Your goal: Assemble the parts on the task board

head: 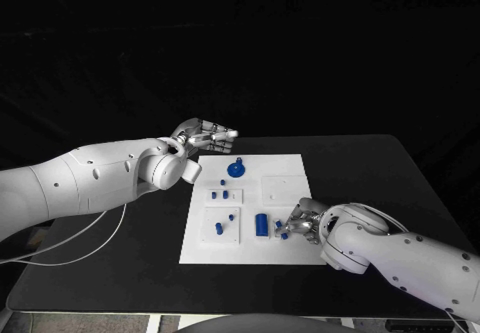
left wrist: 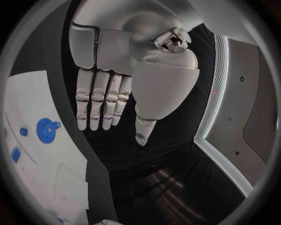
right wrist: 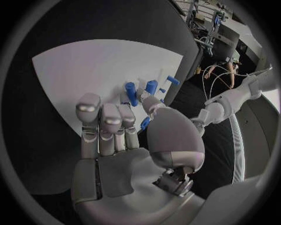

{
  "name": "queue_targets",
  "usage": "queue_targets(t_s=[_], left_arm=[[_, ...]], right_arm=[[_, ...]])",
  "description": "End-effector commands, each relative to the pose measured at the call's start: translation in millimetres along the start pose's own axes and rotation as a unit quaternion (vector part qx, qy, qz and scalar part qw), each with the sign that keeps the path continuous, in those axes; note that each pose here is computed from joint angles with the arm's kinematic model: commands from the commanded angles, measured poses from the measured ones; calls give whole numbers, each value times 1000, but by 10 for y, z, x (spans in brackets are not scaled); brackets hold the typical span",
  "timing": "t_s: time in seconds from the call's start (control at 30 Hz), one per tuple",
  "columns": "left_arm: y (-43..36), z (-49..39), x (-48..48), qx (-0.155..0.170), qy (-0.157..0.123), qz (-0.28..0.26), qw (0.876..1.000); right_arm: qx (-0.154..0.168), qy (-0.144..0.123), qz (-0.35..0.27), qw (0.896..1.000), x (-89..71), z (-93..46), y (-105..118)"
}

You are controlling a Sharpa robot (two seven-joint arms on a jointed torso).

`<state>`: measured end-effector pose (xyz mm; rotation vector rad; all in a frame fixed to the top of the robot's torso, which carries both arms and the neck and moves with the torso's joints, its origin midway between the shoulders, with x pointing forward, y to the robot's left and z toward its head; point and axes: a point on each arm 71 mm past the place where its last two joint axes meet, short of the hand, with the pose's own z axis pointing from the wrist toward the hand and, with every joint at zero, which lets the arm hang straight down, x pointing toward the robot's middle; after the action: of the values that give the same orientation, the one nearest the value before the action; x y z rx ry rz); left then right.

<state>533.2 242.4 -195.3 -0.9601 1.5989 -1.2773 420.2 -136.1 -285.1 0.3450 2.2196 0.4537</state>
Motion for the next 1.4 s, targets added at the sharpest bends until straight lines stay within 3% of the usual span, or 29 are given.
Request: queue_targets(t_s=[0.03,1.4], left_arm=[[-11,4,22,2,7,-5,1000],[-4,-2,10,-1,7,-5,1000]], right_arm=[[-2,3,-7,1000,11,19,3],[-3,12,-16,1000,60,96,74]])
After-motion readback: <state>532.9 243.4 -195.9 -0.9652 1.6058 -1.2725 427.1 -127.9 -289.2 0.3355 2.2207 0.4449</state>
